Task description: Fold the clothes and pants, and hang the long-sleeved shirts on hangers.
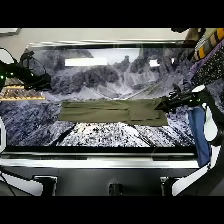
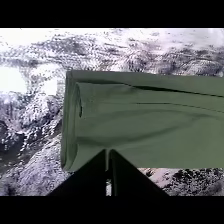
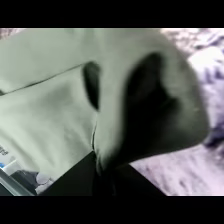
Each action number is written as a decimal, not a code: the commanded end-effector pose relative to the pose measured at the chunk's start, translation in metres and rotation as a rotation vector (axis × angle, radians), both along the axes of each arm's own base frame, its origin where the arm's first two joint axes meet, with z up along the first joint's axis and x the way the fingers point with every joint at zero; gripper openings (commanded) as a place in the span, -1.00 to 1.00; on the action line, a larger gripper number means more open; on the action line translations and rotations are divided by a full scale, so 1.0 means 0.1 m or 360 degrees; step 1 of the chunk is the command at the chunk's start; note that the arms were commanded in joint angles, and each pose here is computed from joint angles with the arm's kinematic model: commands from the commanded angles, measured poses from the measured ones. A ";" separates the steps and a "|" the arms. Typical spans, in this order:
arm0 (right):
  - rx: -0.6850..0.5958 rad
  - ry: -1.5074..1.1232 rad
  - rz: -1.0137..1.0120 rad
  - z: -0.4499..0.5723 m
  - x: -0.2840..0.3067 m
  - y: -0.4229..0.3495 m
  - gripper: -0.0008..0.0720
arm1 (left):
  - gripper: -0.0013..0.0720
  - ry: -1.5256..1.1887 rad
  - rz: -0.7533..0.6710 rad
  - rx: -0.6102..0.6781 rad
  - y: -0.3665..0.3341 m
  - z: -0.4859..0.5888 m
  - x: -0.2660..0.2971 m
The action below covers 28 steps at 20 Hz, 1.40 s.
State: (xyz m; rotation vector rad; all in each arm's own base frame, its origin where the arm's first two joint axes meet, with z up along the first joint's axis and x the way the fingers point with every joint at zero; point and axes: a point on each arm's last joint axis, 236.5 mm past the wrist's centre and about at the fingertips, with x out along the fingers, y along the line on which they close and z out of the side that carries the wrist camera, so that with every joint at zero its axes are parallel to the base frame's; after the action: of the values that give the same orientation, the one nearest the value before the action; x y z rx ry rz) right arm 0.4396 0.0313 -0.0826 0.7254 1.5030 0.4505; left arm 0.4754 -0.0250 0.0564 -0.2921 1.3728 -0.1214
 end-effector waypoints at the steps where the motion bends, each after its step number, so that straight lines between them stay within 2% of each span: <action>1: -0.0087 0.0020 -0.0035 0.32 -0.07 -0.03 -0.90 | -0.93 0.0020 -0.0041 -0.0183 -0.38 -0.17 0.03; 6: -0.0300 -0.0021 -0.0090 0.97 -0.30 -0.20 -0.90 | -0.93 0.0216 -0.0213 -0.0604 -1.92 -0.85 -0.18; 9: -0.0425 -0.0076 -0.0135 1.29 -0.43 -0.30 -0.90 | -0.93 0.0285 -0.0305 -0.0795 -2.94 -1.13 -0.41; 13: -0.0476 -0.0210 -0.0189 1.80 -0.50 -0.31 -0.90 | -0.93 0.0321 -0.0332 -0.0992 -3.87 -1.25 -0.71; 20: -0.0515 -0.0400 -0.0264 2.40 -0.41 -0.33 -0.90 | -0.93 0.0379 -0.0325 -0.1092 -4.76 -1.35 -0.99; 23: -0.0504 -0.0404 -0.0263 2.42 -0.40 -0.31 -0.90 | -0.94 0.0373 -0.0268 -0.1233 -5.17 -1.24 -1.02; 28: -0.0459 -0.0421 -0.0255 2.45 -0.39 -0.25 -0.90 | -0.94 0.0443 -0.0225 -0.1237 -5.36 -1.35 -1.17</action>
State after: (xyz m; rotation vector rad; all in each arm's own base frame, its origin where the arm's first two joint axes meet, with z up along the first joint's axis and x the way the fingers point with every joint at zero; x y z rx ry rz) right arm 0.3999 0.0021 0.1592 0.5212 1.2256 0.1783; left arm 0.3647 -0.5487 -0.0774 -0.8480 1.5613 -0.7708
